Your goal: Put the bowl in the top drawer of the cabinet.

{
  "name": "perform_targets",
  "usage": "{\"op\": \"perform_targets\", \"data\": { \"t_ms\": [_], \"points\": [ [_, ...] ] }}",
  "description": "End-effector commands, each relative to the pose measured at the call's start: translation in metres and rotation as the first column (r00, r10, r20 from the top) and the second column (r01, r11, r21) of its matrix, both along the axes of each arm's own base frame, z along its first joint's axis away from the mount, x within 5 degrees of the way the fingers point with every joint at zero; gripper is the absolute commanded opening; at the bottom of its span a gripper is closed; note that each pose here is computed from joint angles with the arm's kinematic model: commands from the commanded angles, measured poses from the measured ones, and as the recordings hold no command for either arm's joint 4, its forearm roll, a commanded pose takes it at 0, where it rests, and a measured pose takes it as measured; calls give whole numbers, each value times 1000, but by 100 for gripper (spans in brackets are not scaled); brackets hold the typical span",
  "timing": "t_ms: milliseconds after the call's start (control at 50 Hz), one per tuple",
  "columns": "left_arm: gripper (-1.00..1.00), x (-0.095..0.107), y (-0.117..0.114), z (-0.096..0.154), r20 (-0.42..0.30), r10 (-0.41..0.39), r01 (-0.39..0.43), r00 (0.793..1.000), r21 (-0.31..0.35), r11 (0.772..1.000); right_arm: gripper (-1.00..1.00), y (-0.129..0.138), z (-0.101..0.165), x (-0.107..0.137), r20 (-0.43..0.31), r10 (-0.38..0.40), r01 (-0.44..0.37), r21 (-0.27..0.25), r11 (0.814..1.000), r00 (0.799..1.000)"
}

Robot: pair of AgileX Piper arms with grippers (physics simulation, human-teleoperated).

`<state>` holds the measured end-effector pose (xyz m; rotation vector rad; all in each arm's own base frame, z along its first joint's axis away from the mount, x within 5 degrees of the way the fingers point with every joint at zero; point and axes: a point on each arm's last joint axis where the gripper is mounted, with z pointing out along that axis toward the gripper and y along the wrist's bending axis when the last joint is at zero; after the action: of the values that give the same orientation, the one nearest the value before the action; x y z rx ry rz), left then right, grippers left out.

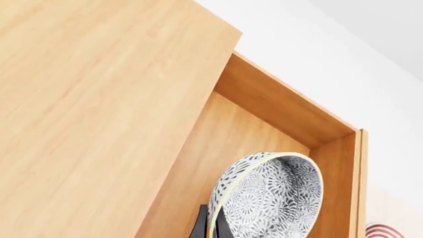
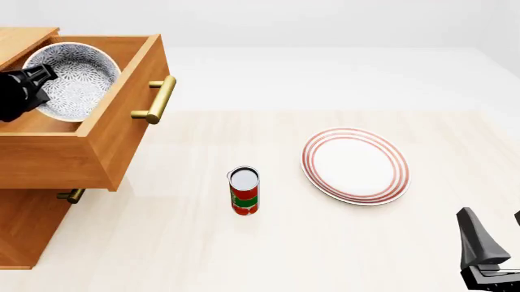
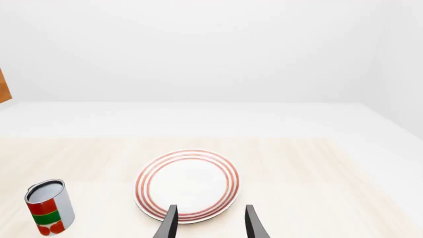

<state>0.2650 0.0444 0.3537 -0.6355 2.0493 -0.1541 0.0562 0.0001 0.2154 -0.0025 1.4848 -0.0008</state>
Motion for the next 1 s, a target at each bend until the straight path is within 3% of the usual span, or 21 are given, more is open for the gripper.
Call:
{"op": "perform_targets", "data": {
  "t_ms": [20, 400, 420, 1000],
  "points": [
    [-100, 1, 0, 0, 4, -3, 3, 1000, 0, 1000, 100, 0, 0, 0, 0, 0, 0, 1, 1000, 1000],
    [-100, 1, 0, 5, 15, -12, 12, 1000, 19, 1000, 100, 0, 0, 0, 0, 0, 0, 0, 1000, 1000],
    [100, 3, 0, 6, 8, -30, 29, 1000, 41, 999, 100, 0, 0, 0, 0, 0, 0, 0, 1000, 1000],
    [100, -24, -12, 49, 91, -66, 60, 994, 66, 996, 100, 0, 0, 0, 0, 0, 0, -1, 1000, 1000]
  ]
}}
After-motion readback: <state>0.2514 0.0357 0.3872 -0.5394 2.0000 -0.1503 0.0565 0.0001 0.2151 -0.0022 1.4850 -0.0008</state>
